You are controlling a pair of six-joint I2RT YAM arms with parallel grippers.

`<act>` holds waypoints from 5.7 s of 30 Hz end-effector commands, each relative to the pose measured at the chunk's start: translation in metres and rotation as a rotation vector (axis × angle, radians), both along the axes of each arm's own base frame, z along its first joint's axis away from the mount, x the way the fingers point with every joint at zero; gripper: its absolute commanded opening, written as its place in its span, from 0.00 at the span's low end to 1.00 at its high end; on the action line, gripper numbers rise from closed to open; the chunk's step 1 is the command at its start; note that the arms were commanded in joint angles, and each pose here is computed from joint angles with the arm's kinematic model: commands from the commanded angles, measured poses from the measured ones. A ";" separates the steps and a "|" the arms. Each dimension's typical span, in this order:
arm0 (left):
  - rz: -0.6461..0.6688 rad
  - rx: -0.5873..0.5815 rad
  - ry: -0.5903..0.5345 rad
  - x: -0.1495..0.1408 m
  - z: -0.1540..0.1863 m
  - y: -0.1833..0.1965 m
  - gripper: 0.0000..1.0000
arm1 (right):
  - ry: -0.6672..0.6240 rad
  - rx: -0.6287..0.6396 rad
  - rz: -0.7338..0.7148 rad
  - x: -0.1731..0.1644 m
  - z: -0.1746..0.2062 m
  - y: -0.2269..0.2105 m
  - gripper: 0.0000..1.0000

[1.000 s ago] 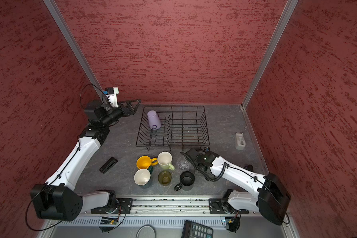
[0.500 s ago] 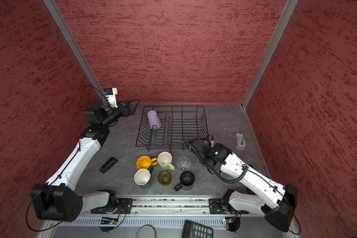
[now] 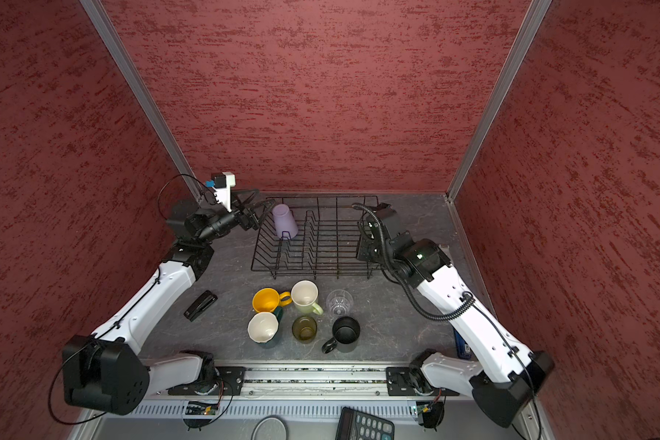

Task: Load cups into a dish rack
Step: Pick up the cup from the bottom-right of the table.

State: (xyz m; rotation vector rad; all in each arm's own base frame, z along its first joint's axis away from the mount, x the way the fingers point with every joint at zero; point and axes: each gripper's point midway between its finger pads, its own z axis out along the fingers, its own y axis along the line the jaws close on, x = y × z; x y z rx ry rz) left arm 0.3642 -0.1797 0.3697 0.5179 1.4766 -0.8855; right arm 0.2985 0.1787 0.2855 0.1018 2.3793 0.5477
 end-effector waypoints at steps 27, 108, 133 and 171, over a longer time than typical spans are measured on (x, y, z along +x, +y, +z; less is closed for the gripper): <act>-0.368 0.128 -0.381 -0.053 -0.057 -0.085 1.00 | -0.239 0.555 0.615 0.014 0.084 0.098 0.00; -0.400 0.150 -0.643 -0.047 -0.059 -0.110 0.99 | 0.147 1.081 0.655 -0.016 0.089 0.121 0.00; -0.585 0.147 -0.629 -0.073 -0.069 -0.117 1.00 | 0.160 1.146 0.673 -0.020 0.098 0.121 0.00; -0.566 0.181 -0.616 -0.070 -0.068 -0.120 0.75 | 0.156 1.236 0.698 -0.024 0.116 0.118 0.00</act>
